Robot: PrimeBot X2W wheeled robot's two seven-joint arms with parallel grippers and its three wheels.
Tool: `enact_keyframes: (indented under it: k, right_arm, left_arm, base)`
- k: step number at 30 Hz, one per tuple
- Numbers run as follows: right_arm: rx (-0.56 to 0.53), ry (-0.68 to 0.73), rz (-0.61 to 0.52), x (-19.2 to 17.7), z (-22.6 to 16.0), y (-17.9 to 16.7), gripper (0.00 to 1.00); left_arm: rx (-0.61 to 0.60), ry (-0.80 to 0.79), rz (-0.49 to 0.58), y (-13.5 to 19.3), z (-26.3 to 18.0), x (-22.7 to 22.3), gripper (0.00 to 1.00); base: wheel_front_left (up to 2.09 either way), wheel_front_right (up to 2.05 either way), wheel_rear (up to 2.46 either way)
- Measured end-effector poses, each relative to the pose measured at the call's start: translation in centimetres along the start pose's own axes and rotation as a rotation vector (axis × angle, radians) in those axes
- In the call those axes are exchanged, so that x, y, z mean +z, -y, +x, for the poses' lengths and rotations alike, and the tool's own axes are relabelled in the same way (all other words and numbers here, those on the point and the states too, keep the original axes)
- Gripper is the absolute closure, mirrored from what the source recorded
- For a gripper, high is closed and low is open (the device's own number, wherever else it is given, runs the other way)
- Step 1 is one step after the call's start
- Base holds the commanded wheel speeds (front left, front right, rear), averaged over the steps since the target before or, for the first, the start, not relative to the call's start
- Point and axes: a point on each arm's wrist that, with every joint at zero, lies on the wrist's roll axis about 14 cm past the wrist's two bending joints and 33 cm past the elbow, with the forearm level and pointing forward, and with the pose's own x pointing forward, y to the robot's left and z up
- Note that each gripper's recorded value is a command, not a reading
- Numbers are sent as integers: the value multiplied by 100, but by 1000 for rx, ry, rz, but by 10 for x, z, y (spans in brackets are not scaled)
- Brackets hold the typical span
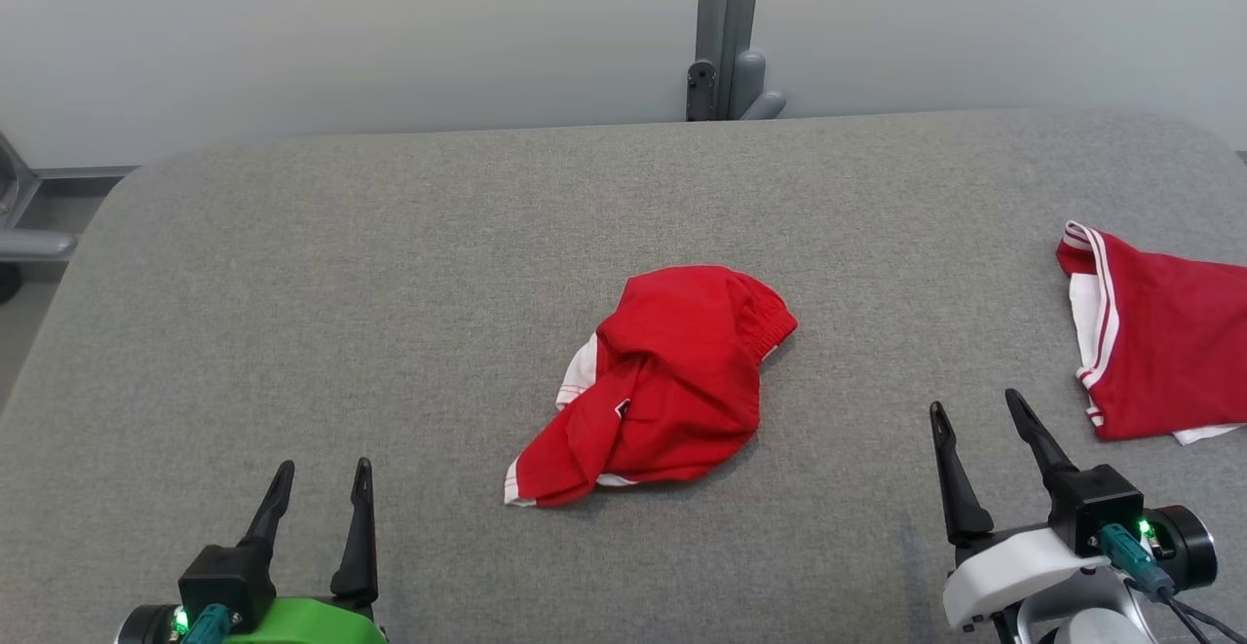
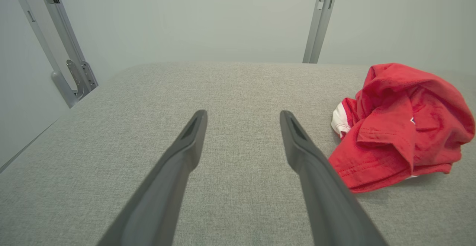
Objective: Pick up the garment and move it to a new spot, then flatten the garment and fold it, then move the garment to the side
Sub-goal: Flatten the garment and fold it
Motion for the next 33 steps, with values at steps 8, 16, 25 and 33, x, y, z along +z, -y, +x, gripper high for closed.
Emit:
enact_keyframes:
  k: [8, 16, 25, 33]
  right_arm:
    - [-2, -2, 4, -1, 0, 1, 0]
    - [0, 10, 0, 2, 13, 2, 0]
    - [-69, 11, -3, 1, 18, 27, 0]
    - [-154, -25, -4, -10, 4, 54, 0]
  left_arm:
    - [-7, -8, 5, 1, 1, -2, 0]
    - [-209, -177, -20, 58, 1, -50, 0]
    - [-495, -330, 32, 126, 15, -87, 0]
    - [-471, -348, 70, 126, 49, -99, 0]
  base:
    - [0, 0, 0]
    - [0, 0, 0]
    - [0, 0, 0]
    - [0, 0, 0]
